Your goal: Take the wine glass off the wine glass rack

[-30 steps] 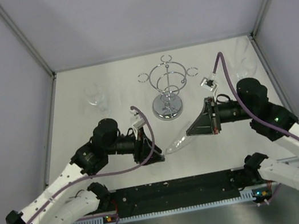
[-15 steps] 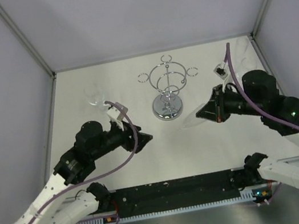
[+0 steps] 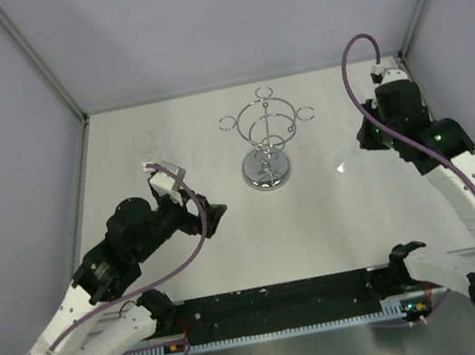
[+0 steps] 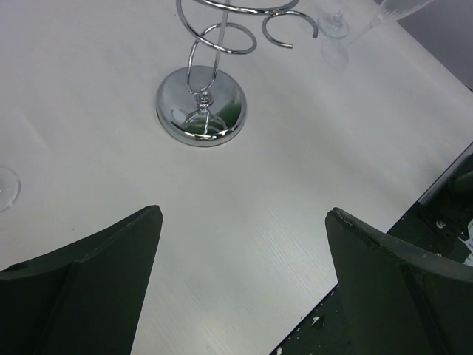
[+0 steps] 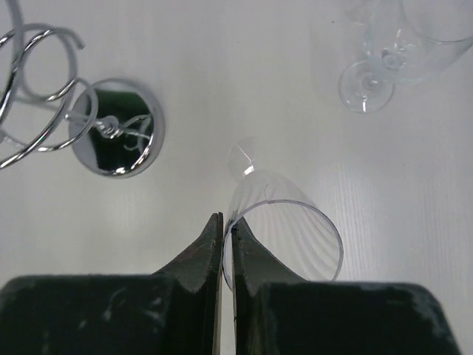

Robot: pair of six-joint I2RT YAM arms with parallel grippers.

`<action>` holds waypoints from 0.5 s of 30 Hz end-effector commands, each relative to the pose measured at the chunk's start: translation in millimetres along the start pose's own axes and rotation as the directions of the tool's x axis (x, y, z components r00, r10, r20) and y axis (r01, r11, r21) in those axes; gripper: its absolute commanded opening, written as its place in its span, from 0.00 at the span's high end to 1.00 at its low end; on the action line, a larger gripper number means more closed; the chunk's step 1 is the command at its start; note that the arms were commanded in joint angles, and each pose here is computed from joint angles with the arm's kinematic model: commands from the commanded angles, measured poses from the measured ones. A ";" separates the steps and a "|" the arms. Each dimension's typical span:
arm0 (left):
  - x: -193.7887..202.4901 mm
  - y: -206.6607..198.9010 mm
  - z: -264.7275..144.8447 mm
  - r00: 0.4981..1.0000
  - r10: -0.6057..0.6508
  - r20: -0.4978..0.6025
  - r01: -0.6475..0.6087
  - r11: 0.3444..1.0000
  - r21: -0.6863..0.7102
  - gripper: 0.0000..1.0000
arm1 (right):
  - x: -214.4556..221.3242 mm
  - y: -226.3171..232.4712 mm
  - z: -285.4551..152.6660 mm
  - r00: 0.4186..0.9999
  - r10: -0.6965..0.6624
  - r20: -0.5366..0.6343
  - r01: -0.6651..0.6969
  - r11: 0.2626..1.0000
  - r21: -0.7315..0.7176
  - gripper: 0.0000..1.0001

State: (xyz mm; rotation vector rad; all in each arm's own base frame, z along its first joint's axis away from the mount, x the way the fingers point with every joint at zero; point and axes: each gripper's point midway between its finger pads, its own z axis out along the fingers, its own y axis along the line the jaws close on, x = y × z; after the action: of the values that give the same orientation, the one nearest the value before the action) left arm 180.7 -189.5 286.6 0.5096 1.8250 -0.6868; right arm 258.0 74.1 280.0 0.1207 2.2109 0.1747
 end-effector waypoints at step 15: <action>14.0 19.9 1.9 0.999 0.031 -0.025 -0.033 0.996 -0.087 0.02 | -66.6 -13.1 114.8 0.998 0.058 -0.037 -0.054 0.994 0.097 1.00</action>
State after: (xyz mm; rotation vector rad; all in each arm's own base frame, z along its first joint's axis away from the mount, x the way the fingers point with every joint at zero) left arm 184.7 -182.3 263.3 0.5196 1.8848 -0.6125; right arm 360.1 54.9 224.6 0.2499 2.3720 0.0499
